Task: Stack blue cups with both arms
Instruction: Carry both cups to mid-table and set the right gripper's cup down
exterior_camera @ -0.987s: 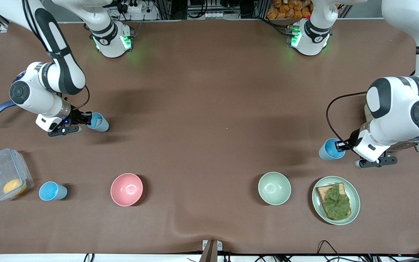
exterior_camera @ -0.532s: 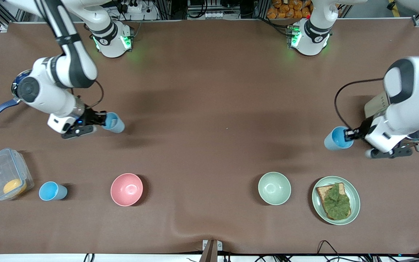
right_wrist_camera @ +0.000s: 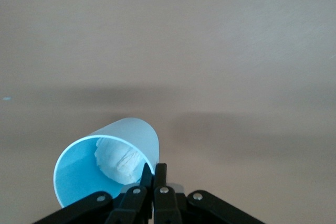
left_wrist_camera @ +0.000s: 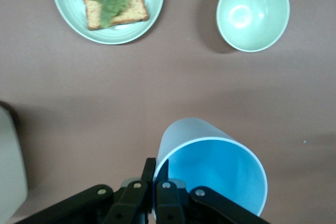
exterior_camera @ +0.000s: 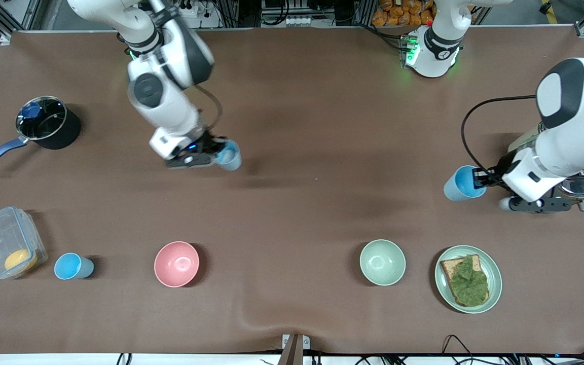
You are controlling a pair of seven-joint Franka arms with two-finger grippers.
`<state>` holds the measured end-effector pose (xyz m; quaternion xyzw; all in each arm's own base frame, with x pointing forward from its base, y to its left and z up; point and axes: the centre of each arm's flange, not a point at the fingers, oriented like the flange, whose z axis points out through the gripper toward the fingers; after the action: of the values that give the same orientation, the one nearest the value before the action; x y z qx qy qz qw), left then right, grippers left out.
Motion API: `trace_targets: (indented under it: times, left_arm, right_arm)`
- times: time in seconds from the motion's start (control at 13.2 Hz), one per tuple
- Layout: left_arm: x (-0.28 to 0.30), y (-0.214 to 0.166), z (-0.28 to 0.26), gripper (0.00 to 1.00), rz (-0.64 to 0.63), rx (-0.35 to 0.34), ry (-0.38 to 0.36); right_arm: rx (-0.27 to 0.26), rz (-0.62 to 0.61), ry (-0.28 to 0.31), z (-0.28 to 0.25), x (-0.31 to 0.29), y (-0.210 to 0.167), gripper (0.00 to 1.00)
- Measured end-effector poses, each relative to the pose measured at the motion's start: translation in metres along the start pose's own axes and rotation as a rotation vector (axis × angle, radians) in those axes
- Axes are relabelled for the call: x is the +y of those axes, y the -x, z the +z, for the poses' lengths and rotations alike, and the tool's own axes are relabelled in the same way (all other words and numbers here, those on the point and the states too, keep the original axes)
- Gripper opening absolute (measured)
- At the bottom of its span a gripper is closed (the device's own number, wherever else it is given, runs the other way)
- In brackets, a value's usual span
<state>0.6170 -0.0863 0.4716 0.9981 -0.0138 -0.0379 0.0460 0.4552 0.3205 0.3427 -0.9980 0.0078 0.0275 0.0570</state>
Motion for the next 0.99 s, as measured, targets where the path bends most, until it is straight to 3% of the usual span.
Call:
trace_targets:
  times: [0.38, 0.84, 0.91, 0.99]
  left_arm:
    - [0.027, 0.003, 0.009, 0.03, 0.047, -0.031, 0.004]
    - [0.061, 0.012, 0.014, 0.03, 0.058, -0.068, 0.008]
    - [0.067, 0.014, 0.015, 0.03, 0.057, -0.070, 0.008]
    - [0.070, 0.014, 0.015, 0.03, 0.060, -0.070, 0.009]
  right_arm:
    - [0.047, 0.081, -0.025, 0.062, -0.101, 0.041, 0.02]
    - [0.056, 0.125, -0.016, 0.109, -0.134, 0.039, 0.03]
    - [0.056, 0.129, -0.015, 0.110, -0.134, 0.038, 0.07]
    - [0.059, 0.132, -0.016, 0.109, -0.134, 0.036, 0.19]
